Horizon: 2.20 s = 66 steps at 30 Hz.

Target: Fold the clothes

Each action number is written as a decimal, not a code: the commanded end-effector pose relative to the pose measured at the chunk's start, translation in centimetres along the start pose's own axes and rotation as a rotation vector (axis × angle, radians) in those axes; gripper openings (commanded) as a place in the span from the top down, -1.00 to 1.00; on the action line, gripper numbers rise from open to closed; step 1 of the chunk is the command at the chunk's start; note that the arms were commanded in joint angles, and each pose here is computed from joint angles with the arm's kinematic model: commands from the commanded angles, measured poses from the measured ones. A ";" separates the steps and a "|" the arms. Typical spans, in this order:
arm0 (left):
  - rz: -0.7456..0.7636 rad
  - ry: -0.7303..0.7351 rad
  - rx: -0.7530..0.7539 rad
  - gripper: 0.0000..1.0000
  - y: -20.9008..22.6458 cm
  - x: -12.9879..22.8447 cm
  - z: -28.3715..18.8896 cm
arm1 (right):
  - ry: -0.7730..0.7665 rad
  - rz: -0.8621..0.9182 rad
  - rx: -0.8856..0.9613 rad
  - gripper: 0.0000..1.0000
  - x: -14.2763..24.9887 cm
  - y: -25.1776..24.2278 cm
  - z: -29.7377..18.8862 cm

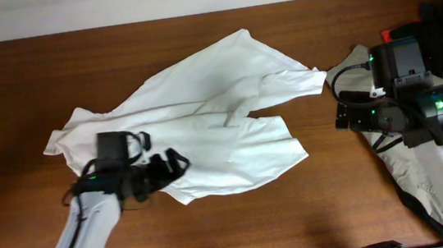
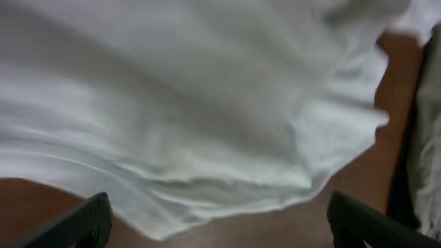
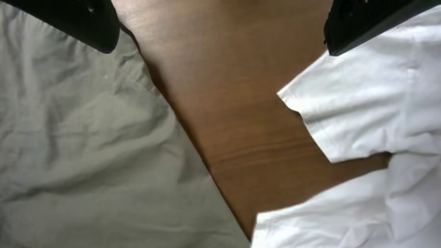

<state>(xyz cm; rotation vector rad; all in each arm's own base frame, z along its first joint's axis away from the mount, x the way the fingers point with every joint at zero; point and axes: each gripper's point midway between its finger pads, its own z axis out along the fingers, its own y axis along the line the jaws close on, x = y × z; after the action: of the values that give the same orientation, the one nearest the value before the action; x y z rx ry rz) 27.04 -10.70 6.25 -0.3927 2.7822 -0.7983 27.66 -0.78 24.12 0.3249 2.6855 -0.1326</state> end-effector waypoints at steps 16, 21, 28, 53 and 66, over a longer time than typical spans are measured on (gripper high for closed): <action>-0.372 -0.185 -0.671 0.99 17.2 -1.0 -8.5 | 0.051 -0.030 -0.021 -0.97 0.6 0.5 0.8; -0.414 -0.347 -0.291 -0.35 14.1 -3.2 -11.7 | 0.257 -0.049 -0.056 -0.97 2.0 2.7 5.9; -0.144 0.021 -0.204 -0.52 6.9 3.2 -4.6 | 0.314 -0.073 -0.236 -0.97 1.8 6.5 8.0; -0.216 -0.077 -0.373 1.00 11.4 -4.5 -8.6 | 0.122 -0.018 -0.058 0.92 -7.4 2.9 14.1; 0.184 -0.853 -0.295 1.00 -4.2 -6.2 -33.8 | -0.691 0.059 -0.214 0.92 -3.4 -2.4 -18.0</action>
<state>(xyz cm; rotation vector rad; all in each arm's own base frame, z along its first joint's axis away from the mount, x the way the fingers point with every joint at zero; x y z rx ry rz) 26.04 2.97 33.51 -0.3940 2.1964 -0.2298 23.98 0.18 40.54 0.1968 2.0509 0.1320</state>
